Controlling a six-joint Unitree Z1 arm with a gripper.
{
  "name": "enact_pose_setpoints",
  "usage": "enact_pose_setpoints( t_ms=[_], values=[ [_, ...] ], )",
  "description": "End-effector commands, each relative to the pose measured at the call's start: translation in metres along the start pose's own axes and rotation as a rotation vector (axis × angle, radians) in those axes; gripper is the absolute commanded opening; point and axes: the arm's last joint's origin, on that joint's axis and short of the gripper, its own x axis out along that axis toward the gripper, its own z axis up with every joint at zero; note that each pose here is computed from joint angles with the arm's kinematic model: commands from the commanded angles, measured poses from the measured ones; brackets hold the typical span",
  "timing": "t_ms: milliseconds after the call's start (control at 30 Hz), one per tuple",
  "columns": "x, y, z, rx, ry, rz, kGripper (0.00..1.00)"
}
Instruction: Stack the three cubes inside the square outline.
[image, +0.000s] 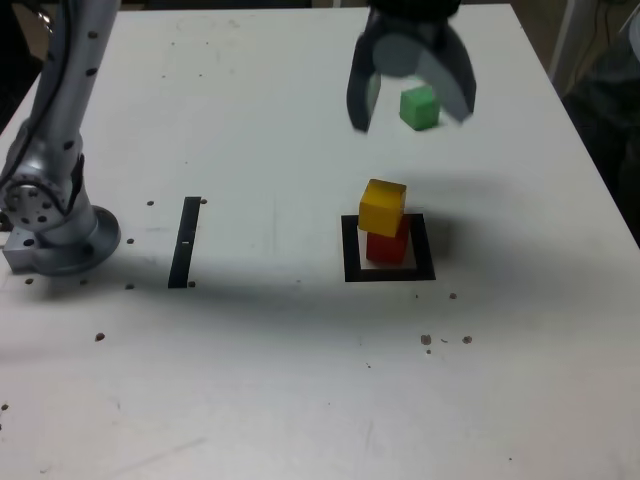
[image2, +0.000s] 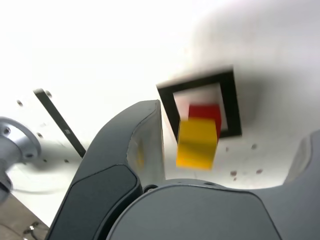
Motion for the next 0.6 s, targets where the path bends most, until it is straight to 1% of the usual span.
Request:
enact_pose_setpoints(
  t_ms=[0, 100, 167, 233, 333, 567],
  values=[
    [-0.002, 0.023, -0.004, -0.014, -0.008, -0.003, 1.0],
    [-0.003, 0.053, -0.01, -0.026, -0.024, -0.005, 1.0],
    [0.0, 0.071, -0.012, -0.034, -0.021, -0.008, 1.0],
    [0.005, 0.086, -0.014, -0.042, -0.011, -0.006, 1.0],
    [0.012, 0.104, -0.014, -0.047, 0.001, 0.009, 1.0],
    [0.021, 0.133, -0.011, -0.031, 0.0, 0.042, 1.0]
  ],
)
